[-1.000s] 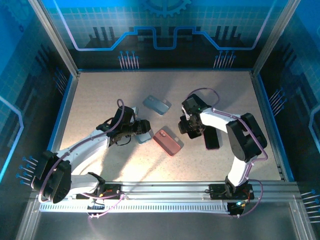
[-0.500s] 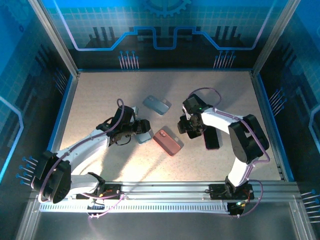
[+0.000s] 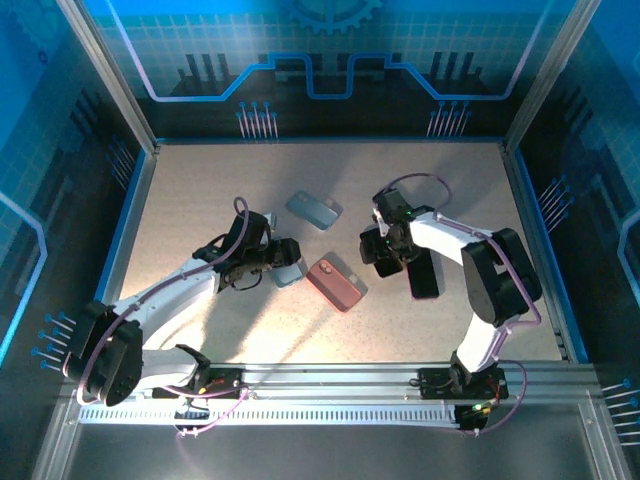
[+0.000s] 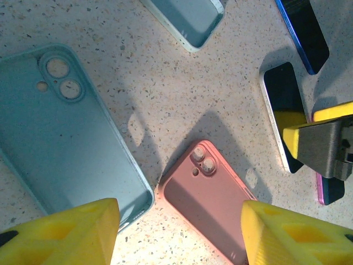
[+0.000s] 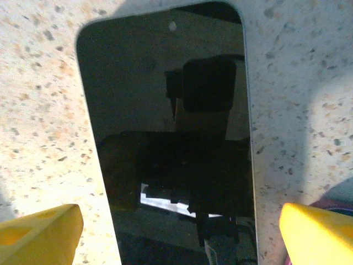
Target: Put the phone into the phone case
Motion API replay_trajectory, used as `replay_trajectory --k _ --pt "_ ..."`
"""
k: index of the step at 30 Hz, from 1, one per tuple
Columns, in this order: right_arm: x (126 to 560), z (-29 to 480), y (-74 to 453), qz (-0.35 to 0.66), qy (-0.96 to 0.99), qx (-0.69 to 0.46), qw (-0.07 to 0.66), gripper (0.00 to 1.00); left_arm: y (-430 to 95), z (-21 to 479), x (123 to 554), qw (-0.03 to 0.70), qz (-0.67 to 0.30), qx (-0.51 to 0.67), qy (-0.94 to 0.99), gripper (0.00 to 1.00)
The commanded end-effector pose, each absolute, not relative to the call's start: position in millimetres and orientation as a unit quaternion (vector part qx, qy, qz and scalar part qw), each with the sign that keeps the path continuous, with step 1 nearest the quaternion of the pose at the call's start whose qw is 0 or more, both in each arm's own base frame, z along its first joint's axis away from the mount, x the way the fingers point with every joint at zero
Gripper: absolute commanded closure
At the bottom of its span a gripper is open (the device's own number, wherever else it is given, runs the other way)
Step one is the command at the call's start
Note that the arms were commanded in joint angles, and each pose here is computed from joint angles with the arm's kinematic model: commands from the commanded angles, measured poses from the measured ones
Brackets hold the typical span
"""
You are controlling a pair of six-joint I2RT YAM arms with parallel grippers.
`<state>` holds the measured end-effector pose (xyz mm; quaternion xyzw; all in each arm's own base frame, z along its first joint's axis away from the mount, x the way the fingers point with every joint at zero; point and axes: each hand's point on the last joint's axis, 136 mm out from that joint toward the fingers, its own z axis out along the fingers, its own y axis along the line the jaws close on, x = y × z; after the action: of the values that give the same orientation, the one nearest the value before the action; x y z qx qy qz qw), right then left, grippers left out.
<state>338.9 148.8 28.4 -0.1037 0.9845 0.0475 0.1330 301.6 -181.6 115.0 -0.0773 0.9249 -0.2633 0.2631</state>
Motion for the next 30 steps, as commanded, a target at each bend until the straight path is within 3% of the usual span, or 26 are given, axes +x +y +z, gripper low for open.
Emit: replay_trajectory --k 1,18,30 --pt "343.8 23.5 155.0 0.069 0.984 -0.107 0.124 0.07 -182.1 121.8 302.4 0.27 -0.259 -0.075 0.924 0.4" --pt "310.9 15.3 163.1 0.058 0.991 -0.081 0.085 0.09 -179.7 123.6 302.4 0.275 -0.254 -0.075 0.924 0.4" --pt "323.0 26.0 160.6 0.005 0.989 -0.102 0.103 0.12 -179.1 124.9 302.3 0.279 -0.256 -0.078 0.922 0.4"
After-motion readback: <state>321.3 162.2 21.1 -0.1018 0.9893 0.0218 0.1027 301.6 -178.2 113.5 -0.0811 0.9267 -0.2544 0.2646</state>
